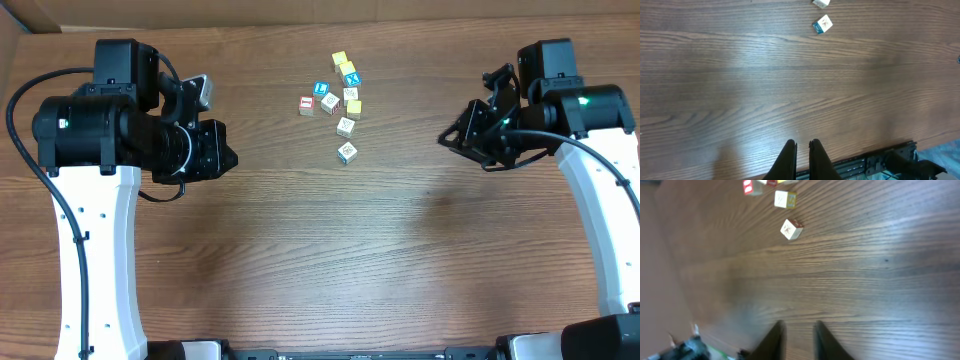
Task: Flip 4 blocks
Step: 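Raise both arms and swing grippers toward the block cluster, then move the right gripper down toward the front blocks of the cluster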
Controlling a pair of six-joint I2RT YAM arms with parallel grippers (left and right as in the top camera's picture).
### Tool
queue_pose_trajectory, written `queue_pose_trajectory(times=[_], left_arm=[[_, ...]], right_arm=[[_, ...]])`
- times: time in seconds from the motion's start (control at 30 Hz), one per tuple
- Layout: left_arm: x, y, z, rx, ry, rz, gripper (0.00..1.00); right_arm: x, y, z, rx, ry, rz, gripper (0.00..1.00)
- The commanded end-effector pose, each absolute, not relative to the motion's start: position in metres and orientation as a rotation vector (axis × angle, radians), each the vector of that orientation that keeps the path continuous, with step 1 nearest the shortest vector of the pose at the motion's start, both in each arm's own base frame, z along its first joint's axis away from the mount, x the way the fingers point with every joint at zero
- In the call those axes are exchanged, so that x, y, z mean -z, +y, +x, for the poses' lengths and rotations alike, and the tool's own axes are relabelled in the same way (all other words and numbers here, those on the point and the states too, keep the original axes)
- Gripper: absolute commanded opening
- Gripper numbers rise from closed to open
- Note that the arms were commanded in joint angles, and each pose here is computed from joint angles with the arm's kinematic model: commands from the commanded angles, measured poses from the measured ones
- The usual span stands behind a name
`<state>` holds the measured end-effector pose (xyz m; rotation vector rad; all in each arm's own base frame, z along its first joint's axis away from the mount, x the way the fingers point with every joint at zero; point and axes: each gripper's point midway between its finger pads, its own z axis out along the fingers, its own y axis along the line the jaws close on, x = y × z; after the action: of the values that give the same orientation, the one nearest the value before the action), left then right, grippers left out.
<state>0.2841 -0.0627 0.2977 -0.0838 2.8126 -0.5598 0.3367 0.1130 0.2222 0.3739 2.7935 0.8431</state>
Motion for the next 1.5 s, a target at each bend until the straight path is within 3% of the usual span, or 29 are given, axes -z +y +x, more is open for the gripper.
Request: queue_pose_trajectory(times=[0.0,0.1,0.13,0.27,0.4,0.57,0.67,0.73,0.8,1.07,1.13,1.27,1.4,1.47], left_arm=[[-0.2963,-0.0586,0.2828,0.531,2.820,-0.076,0.04],[-0.2969,-0.0600,0.2827,0.547,2.820,-0.097,0.04],[-0.2975,-0.0618,0.2824,0.565,2.820,-0.114,0.04],[-0.2995,-0.0673,0.2810,0.617,2.817,-0.118,0.06],[-0.2996,-0.0677,0.2809,0.620,2.817,-0.117,0.15],[-0.2996,-0.0676,0.2810,0.620,2.817,-0.117,0.43],[-0.2996,-0.0676,0.2810,0.620,2.817,-0.117,0.67],[-0.2996,-0.0676,0.2810,0.619,2.817,-0.117,0.91],[-0.2996,-0.0676,0.2810,0.619,2.817,-0.117,1.00],[-0.3004,-0.0676,0.2837,0.618,2.805,-0.113,1.00],[-0.3004,-0.0676,0.2837,0.618,2.805,-0.113,0.83],[-0.3004,-0.0676,0.2837,0.618,2.805,-0.113,0.50],[-0.3004,-0.0676,0.2836,0.618,2.806,-0.113,0.04],[-0.3004,-0.0676,0.2837,0.618,2.805,-0.113,0.04]], right_arm=[[-0.2355,0.1185,0.3396,-0.851,2.754,0.370,0.61],[-0.2367,0.1211,0.3388,-0.873,2.753,0.363,0.83],[-0.2368,0.1212,0.3390,-0.873,2.752,0.363,1.00],[-0.2369,0.1212,0.3393,-0.873,2.751,0.362,1.00],[-0.2365,0.1211,0.3384,-0.872,2.755,0.364,1.00],[-0.2366,0.1210,0.3386,-0.872,2.754,0.364,0.67],[-0.2364,0.1206,0.3388,-0.868,2.754,0.365,0.49],[-0.2363,0.1204,0.3389,-0.866,2.754,0.365,0.38],[-0.2361,0.1204,0.3389,-0.866,2.755,0.365,0.32],[-0.2346,0.1204,0.3383,-0.866,2.758,0.367,0.09],[-0.2346,0.1204,0.3383,-0.866,2.758,0.367,0.04],[-0.2346,0.1228,0.3377,-0.865,2.761,0.356,0.04],[-0.2322,0.1226,0.3382,-0.822,2.765,0.349,0.04],[-0.2312,0.1232,0.3379,-0.809,2.770,0.376,0.04]])
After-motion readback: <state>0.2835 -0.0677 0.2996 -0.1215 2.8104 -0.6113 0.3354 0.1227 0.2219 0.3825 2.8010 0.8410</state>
